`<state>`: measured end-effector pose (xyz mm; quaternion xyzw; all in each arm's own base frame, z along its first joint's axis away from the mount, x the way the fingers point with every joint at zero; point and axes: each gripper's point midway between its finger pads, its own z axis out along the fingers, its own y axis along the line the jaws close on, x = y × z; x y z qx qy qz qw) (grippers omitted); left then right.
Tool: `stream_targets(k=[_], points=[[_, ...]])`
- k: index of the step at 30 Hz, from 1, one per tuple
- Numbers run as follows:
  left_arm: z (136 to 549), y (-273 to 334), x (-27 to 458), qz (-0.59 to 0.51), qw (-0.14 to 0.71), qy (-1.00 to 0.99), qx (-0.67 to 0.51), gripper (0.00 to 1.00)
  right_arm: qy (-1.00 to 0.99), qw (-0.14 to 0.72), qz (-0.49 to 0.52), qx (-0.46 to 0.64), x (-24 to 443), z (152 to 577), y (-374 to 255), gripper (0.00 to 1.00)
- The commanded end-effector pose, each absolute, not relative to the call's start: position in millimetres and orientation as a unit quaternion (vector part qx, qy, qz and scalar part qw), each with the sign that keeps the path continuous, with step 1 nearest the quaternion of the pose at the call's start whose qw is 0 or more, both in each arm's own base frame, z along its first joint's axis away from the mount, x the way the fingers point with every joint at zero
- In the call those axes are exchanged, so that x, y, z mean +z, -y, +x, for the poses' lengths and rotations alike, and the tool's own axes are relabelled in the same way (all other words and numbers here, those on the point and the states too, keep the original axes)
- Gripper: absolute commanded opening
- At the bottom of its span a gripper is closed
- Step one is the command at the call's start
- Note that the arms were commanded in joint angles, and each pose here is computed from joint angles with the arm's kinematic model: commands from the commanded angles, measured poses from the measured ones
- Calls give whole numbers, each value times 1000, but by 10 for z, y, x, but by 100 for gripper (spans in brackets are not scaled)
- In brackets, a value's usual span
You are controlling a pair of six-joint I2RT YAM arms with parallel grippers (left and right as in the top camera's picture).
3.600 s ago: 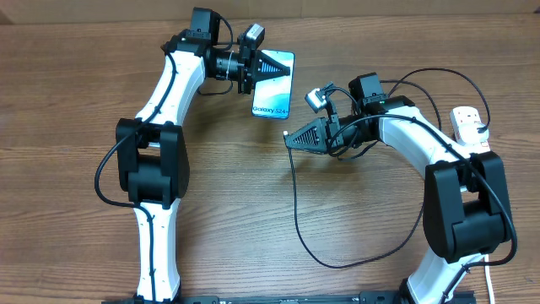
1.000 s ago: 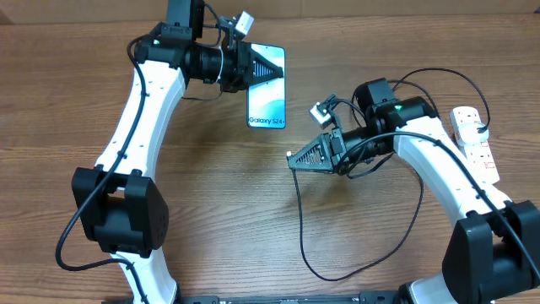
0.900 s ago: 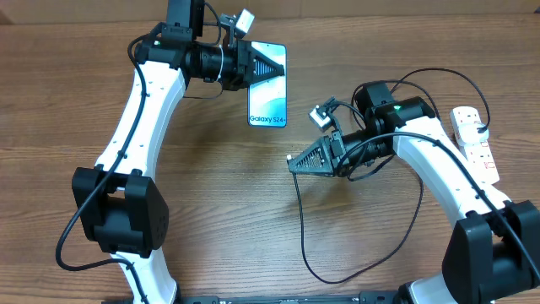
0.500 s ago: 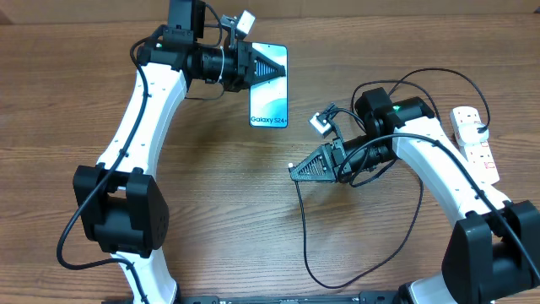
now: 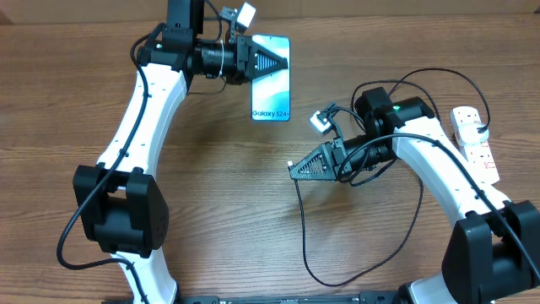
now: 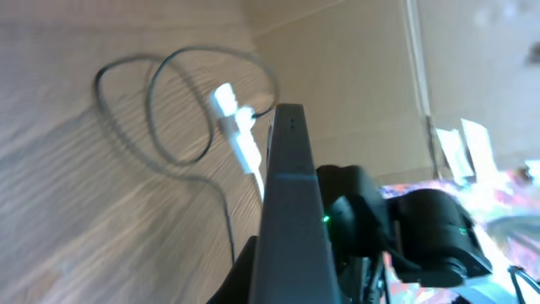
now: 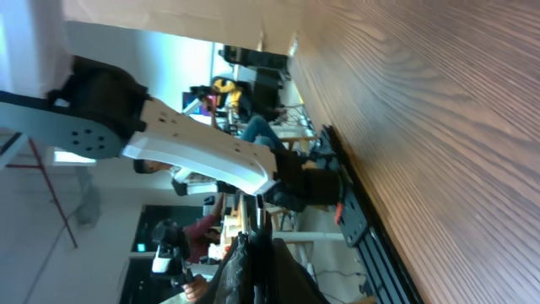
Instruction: Plug charger to phone and switch on socket
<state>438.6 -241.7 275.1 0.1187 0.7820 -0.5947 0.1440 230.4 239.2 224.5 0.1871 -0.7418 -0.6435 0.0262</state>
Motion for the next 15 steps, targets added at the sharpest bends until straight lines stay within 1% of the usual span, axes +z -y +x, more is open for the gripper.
stream_targets(k=[1, 9, 15], points=[[4266, 2490, 2978, 127, 116, -754, -634, 4, 716, 13, 193, -671, 2411, 2315, -2428, 4], [4286, 2552, 3042, 115, 107, -751, -641, 4, 693, -2, 198, -693, 2511, 2350, -2445, 4], [4221, 2685, 3032, 83, 65, -757, -644, 4, 680, -16, 207, -703, 2564, 2457, -2476, 4]])
